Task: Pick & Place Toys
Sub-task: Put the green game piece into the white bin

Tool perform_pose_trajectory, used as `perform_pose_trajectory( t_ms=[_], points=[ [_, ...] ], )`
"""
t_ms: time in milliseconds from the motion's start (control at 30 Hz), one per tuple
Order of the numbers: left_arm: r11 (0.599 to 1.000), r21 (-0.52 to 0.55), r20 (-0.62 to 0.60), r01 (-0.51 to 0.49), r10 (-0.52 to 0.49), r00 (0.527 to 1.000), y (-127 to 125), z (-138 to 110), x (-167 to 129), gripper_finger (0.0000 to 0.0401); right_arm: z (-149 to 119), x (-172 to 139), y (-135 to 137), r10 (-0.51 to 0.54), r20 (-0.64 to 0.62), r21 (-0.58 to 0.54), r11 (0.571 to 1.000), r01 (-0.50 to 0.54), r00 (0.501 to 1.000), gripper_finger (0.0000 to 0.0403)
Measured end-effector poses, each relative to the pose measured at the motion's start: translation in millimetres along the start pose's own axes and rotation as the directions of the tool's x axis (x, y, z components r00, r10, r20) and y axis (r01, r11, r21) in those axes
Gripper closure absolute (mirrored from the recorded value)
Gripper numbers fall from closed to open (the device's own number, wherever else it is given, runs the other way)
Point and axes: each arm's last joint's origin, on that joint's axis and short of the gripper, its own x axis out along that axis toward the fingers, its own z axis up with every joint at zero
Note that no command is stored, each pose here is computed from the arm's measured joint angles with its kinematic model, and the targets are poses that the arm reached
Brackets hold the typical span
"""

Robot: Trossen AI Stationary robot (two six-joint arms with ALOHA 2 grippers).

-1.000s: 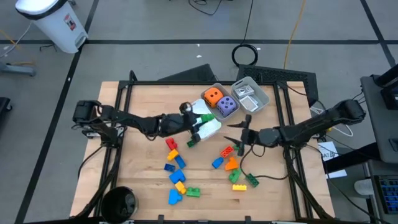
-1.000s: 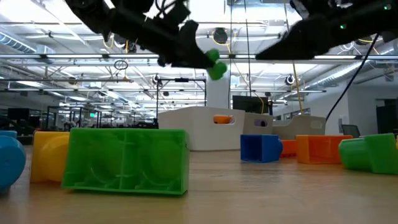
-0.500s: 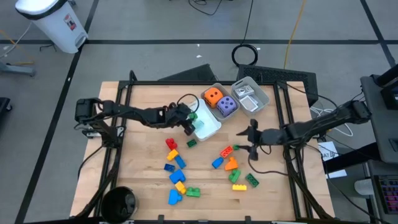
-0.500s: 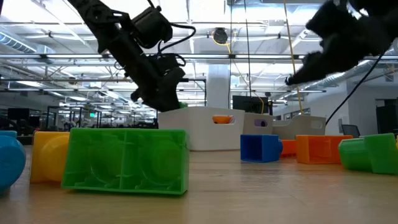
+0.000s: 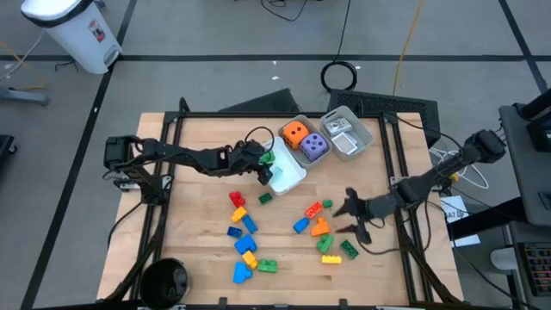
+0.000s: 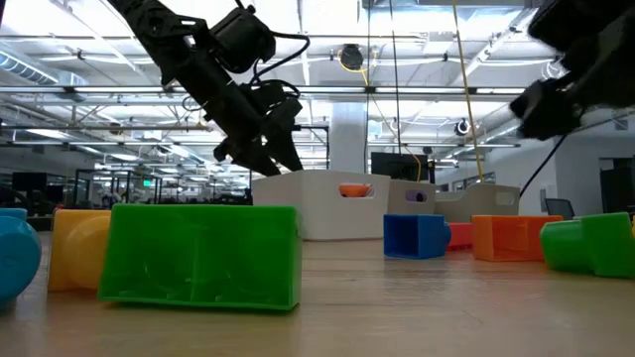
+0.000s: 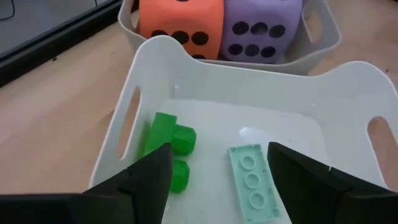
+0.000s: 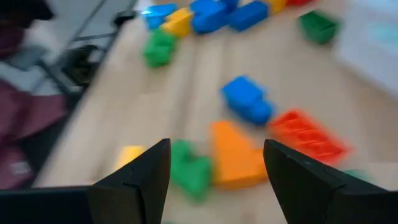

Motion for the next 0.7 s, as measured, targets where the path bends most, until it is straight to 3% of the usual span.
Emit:
perform_pose_trajectory(
  t_ms=[233,433,700],
  points=[
    [1.000,-0.005,0.000,0.000,0.000,1.000,0,0,0,0.0133,-23,8,49,0.175,-0.216,0.136,0.980,-0.148,0.961,0.0177],
    [1.000,-0.008,0.001,0.000,0.000,1.000,0,0,0,0.0132,-49,19,59,0.142,-0.353,0.213,0.975,-0.069,0.925,0.0192],
    [1.000,-0.031,0.001,0.001,-0.001,1.000,0,0,0,0.0132,-59,32,45,0.039,-0.456,0.147,0.989,0.032,0.889,0.0220]
  ],
)
